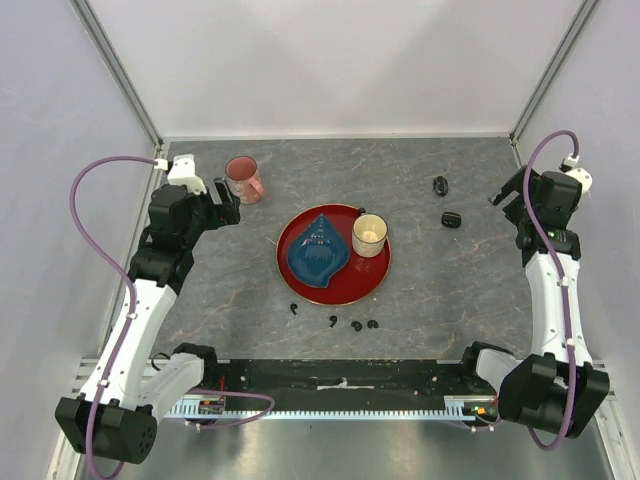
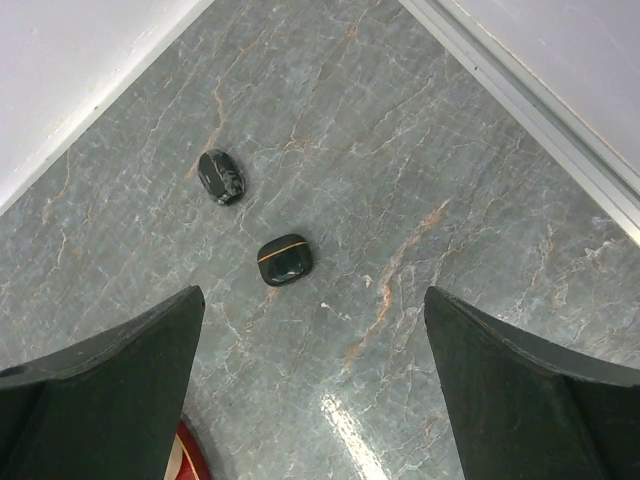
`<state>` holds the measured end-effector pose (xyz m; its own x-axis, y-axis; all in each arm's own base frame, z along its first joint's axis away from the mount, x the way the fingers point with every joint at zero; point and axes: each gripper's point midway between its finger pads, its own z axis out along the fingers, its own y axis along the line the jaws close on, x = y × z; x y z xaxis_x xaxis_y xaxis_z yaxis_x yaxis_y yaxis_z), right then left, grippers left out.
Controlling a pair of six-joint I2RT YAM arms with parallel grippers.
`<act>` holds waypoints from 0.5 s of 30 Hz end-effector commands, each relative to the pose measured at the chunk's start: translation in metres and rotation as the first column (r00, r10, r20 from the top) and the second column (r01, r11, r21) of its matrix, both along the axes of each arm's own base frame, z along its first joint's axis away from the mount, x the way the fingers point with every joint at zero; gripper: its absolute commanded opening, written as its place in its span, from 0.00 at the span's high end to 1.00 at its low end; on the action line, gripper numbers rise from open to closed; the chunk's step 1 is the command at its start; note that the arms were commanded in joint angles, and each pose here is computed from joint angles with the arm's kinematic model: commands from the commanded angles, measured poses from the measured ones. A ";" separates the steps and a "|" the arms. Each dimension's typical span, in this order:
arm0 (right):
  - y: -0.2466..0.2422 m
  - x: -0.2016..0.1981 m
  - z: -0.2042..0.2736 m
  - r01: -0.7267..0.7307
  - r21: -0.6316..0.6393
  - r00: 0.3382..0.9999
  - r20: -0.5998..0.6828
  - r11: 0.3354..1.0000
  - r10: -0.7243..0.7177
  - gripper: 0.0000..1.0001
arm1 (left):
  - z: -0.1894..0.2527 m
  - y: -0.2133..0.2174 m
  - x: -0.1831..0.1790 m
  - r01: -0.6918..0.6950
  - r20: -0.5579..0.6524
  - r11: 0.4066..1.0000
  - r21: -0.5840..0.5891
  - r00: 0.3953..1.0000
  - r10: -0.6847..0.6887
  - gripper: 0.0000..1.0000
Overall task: Insert the wireless bluetooth earbuds into the charging case
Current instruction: Pick up the charging case at the center of the board.
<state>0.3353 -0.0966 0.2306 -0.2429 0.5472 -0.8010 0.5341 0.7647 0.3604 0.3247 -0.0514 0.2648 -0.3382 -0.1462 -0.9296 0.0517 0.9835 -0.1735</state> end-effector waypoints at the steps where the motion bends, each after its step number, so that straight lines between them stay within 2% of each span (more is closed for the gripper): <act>1: 0.003 0.013 -0.008 -0.024 0.033 1.000 0.011 0.999 0.024 0.02 | 0.021 0.016 0.003 -0.114 0.053 0.991 -0.067 0.992 0.118 0.06; 3: 0.002 0.017 -0.019 -0.031 0.037 0.999 -0.014 0.999 0.032 0.02 | 0.020 0.001 -0.001 -0.028 0.045 0.995 -0.092 0.998 0.033 0.06; 5: 0.003 0.019 -0.026 -0.032 0.045 0.999 -0.019 0.998 0.033 0.02 | 0.007 0.000 -0.005 -0.028 0.024 0.994 -0.110 0.999 0.031 0.06; 6: 0.003 0.022 -0.030 -0.038 0.052 0.999 -0.018 0.998 0.039 0.02 | 0.000 0.002 -0.007 -0.040 0.004 0.992 -0.118 0.999 0.041 0.00; 7: 0.004 0.024 -0.032 -0.047 0.056 0.999 -0.018 0.997 0.049 0.02 | -0.007 0.005 -0.007 -0.053 -0.014 0.992 -0.115 0.999 0.051 0.00; 15: 0.014 0.030 -0.064 -0.129 0.084 0.986 -0.092 0.988 0.136 0.02 | -0.008 -0.018 -0.011 0.090 -0.027 0.983 -0.159 0.995 -0.095 0.00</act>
<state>0.3568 -0.0842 0.1696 -0.3791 0.5884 -0.7142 0.5089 0.7772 0.3702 0.3155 -0.0501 0.2493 -0.3800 -0.2328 -0.8952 0.0392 0.9629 -0.2670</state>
